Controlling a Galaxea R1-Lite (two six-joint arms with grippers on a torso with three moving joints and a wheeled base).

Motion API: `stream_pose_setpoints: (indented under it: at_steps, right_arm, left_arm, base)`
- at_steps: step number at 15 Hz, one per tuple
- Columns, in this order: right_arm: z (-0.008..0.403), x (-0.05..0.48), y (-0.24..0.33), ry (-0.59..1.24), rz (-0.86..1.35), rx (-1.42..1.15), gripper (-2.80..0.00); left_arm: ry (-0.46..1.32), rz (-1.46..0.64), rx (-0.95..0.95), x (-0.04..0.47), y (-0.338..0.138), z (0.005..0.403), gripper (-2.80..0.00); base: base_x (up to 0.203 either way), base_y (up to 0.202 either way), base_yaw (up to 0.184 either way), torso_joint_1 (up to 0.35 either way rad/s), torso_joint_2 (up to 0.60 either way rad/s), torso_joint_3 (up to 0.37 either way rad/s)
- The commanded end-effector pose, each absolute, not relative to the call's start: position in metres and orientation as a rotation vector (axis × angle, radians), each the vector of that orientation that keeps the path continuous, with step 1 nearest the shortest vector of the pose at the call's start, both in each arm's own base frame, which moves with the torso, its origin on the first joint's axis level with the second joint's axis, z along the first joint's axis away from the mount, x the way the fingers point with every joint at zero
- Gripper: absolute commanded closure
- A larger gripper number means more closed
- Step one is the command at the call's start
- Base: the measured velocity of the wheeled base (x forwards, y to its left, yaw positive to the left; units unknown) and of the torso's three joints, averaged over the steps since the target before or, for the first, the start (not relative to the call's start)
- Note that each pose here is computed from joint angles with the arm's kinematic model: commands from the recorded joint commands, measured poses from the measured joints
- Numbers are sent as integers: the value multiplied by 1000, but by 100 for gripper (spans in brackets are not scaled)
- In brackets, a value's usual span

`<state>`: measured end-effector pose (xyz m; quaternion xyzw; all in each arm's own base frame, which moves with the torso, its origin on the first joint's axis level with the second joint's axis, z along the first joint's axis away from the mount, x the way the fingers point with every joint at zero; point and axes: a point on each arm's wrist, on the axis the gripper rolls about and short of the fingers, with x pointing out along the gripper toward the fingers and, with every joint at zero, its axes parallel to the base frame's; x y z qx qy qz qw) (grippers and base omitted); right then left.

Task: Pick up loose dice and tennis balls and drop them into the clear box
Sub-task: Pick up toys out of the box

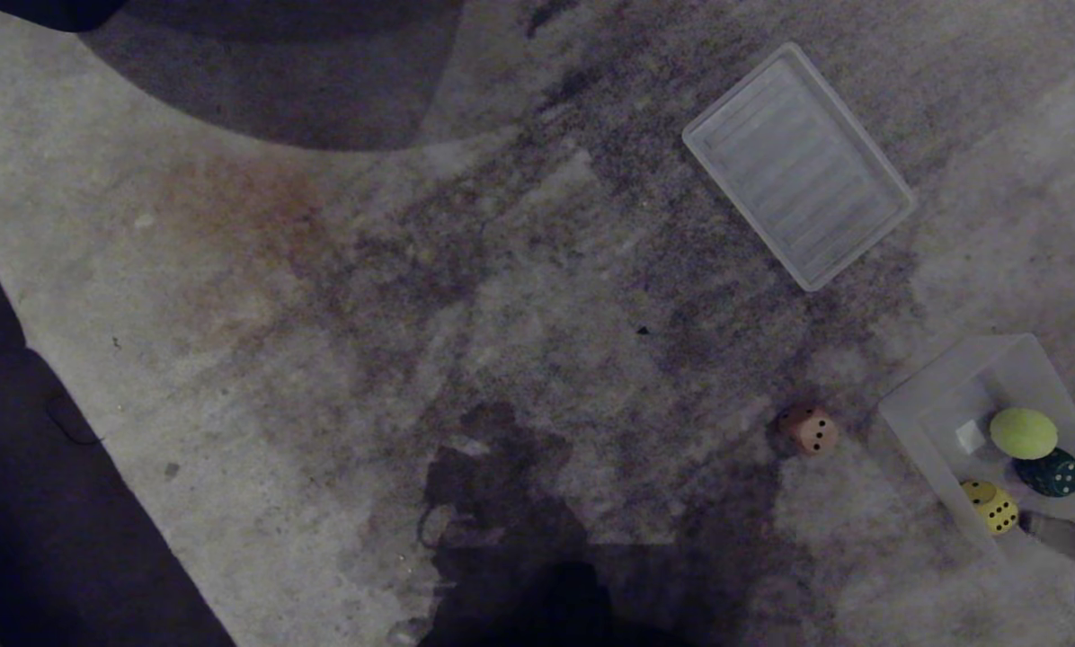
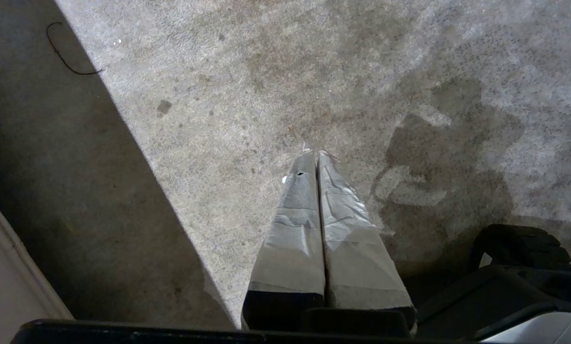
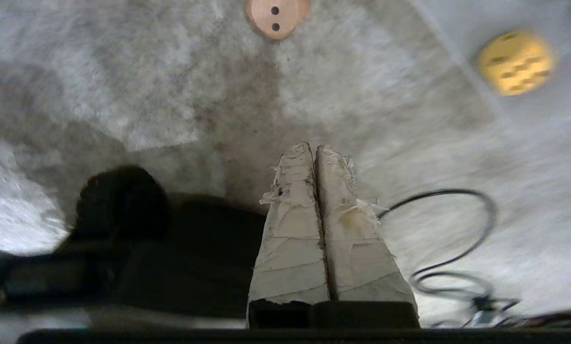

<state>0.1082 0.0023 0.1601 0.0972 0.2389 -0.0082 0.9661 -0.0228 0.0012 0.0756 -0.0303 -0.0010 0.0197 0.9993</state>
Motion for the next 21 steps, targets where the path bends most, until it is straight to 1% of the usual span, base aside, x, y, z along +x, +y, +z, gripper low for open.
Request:
stream_pose_setpoints:
  at_steps: [1, 3, 4, 7, 9, 11, 13, 16, 21]
  right_arm:
    - [134, 168, 7, 647, -4, 216, 0]
    - [124, 193, 11, 677, 18, 224, 0]
    - [120, 202, 12, 689, 29, 227, -280]
    - [107, 229, 18, 741, 59, 224, -280]
    - [99, 246, 19, 764, 85, 163, -280]
    - [93, 252, 20, 775, 131, 66, -280]
    - [93, 253, 21, 775, 221, 56, -280]
    - [91, 259, 16, 757, 293, -71, -280]
    - [83, 283, 12, 765, 266, -152, -280]
  left_arm:
    - [-1, 40, -61, -23, 1, 75, 0]
    - [-1, 40, -61, -23, 1, 75, 0]
    - [-1, 40, -61, -23, 1, 75, 0]
    - [-1, 40, -61, -23, 1, 75, 0]
    - [-1, 40, -61, -23, 1, 75, 0]
    - [-1, 40, -61, -23, 1, 75, 0]
    - [-1, 40, -61, -23, 1, 75, 0]
    - [-1, 40, -61, -23, 1, 75, 0]
    - [0, 40, -61, -23, 1, 75, 0]
  base:
    - [0, 0, 0, 0, 0, 0]
    - [0, 0, 0, 0, 0, 0]
    - [0, 0, 0, 0, 0, 0]
    - [0, 0, 0, 0, 0, 0]
    - [0, 0, 0, 0, 0, 0]
    - [0, 0, 0, 0, 0, 0]
    - [0, 0, 0, 0, 0, 0]
    - [0, 0, 0, 0, 0, 0]
    - [0, 0, 0, 0, 0, 0]
